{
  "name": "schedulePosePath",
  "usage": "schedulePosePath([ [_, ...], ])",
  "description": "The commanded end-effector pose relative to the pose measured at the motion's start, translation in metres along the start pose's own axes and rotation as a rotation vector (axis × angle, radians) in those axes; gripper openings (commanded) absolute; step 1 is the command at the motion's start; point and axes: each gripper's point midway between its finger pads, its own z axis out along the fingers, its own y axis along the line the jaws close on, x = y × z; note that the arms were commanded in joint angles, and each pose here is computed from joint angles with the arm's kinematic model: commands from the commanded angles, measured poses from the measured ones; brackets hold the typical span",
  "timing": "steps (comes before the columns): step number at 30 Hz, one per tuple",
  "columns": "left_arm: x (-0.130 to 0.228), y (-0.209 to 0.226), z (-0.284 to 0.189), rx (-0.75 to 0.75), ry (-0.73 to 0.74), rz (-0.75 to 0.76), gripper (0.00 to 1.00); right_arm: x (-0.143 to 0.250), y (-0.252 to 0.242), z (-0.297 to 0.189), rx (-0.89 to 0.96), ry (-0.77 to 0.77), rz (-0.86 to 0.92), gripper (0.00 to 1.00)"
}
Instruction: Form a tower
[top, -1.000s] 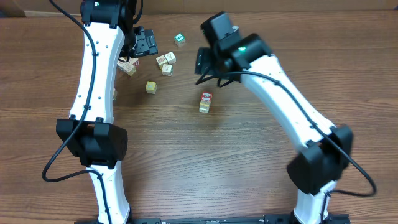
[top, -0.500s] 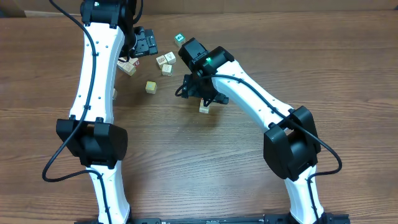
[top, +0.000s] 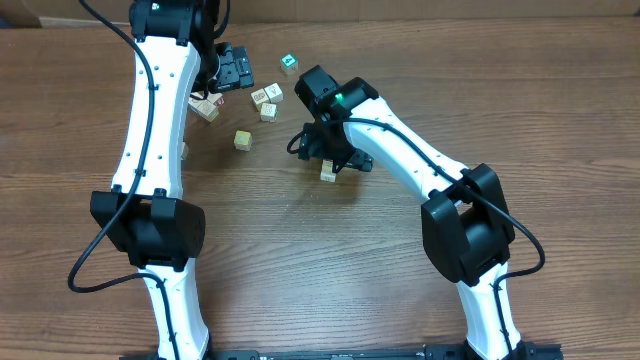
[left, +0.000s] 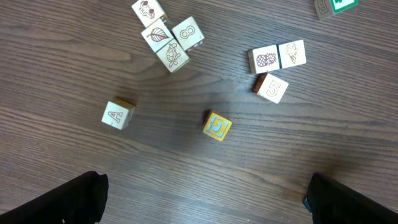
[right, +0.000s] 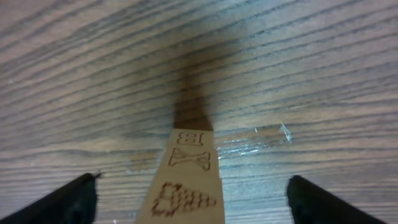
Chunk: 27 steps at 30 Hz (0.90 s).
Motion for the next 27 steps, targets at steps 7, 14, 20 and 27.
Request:
schedulePosePath([
  [7,-0.004,-0.001,-0.01,0.016,-0.027,-0.017,1.0,0.007,0.01,0.012,-0.012,-0.003,-0.006,0.8],
  [14,-0.004,-0.001,-0.01,0.016,-0.027,-0.017,1.0,0.008,0.006,0.017,0.051,-0.046,-0.031,0.8],
  [20,-0.004,-0.001,-0.01,0.016,-0.027,-0.017,1.0,0.01,0.003,0.018,0.064,-0.037,-0.033,0.77],
  [27,-0.004,-0.001,-0.01,0.016,-0.027,-0.017,1.0,0.01,0.003,0.024,0.059,-0.041,-0.031,0.72],
])
